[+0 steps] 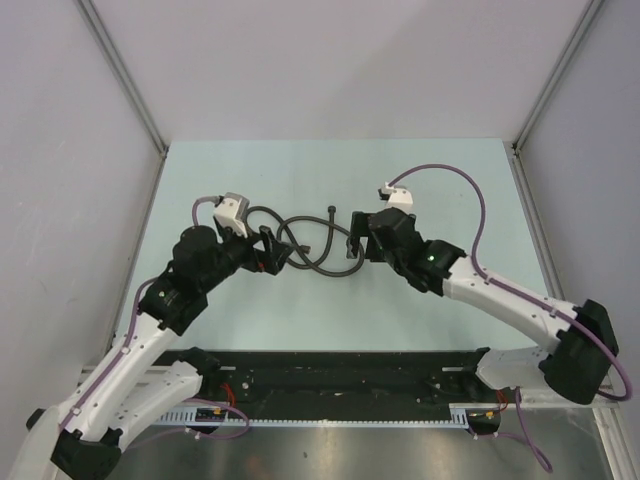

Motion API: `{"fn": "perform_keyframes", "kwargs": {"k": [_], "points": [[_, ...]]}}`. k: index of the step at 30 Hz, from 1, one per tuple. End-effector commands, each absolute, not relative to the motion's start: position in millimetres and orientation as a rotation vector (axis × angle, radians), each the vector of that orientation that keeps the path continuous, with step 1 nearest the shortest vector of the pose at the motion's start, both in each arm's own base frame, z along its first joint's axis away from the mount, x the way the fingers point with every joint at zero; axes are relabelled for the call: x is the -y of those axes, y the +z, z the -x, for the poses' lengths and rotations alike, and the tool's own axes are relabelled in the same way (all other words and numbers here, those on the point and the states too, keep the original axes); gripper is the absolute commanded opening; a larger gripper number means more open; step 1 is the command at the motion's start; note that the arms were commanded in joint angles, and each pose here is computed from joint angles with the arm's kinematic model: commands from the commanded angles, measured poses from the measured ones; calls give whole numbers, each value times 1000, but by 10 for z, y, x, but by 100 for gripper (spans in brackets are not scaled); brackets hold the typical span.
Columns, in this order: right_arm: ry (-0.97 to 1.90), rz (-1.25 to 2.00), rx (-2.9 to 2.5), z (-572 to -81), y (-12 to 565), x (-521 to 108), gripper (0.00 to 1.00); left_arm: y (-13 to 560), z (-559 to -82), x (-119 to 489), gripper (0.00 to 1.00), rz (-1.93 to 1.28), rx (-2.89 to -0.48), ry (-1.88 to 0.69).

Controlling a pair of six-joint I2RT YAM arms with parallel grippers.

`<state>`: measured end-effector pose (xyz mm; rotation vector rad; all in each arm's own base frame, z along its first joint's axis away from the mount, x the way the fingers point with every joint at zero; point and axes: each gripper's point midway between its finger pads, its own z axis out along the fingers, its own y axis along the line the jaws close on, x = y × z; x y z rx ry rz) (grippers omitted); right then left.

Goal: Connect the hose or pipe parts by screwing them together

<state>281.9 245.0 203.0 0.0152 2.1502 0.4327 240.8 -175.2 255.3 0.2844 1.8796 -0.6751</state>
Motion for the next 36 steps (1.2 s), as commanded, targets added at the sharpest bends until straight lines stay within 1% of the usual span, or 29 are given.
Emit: {"fn": "perform_keyframes", "kwargs": {"k": [1, 2, 4, 5, 7, 8, 10, 11, 14, 17, 23, 29, 33, 36], "points": [[358, -115, -2158, -3142, 1799, -2395, 94, 2608, -2495, 1574, 100, -210, -1843, -591], [353, -122, -2193, -3206, 1647, -2415, 90, 2627, -2496, 1521, 100, -190, -1835, -570], [375, -167, -2198, -3361, 1555, -2404, 84, 2625, -2503, 1452, 100, -164, -1828, -541], [362, -176, -2214, -3426, 1438, -2408, 76, 2646, -2505, 1416, 100, -149, -1818, -527], [386, -190, -2212, -3549, 1374, -2435, 72, 2666, -2492, 1386, 100, -141, -1805, -520], [391, -191, -2219, -3581, 1334, -2445, 68, 2667, -2492, 1377, 100, -136, -1804, -517], [391, -187, -2234, -3675, 1207, -2500, 65, 2662, -2505, 1360, 100, -131, -1806, -505], [379, -184, -2240, -3704, 1152, -2506, 62, 2657, -2512, 1360, 100, -128, -1807, -505], [326, -149, -2254, -3786, 962, -2518, 56, 2630, -2513, 1386, 100, -136, -1819, -514], [290, -121, -2277, -3851, 809, -2522, 53, 2622, -2511, 1390, 100, -140, -1822, -515], [254, -68, -2316, -3883, 564, -2534, 52, 2614, -2511, 1391, 100, -139, -1825, -515], [215, -54, -2381, -3813, 324, -2493, 50, 2578, -2526, 1398, 100, -139, -1839, -513], [188, -48, -2395, -3800, 260, -2455, 45, 2549, -2544, 1405, 100, -136, -1851, -512], [182, -84, -2400, -3837, 256, -2374, 35, 2536, -2548, 1414, 100, -144, -1857, -514]]}}
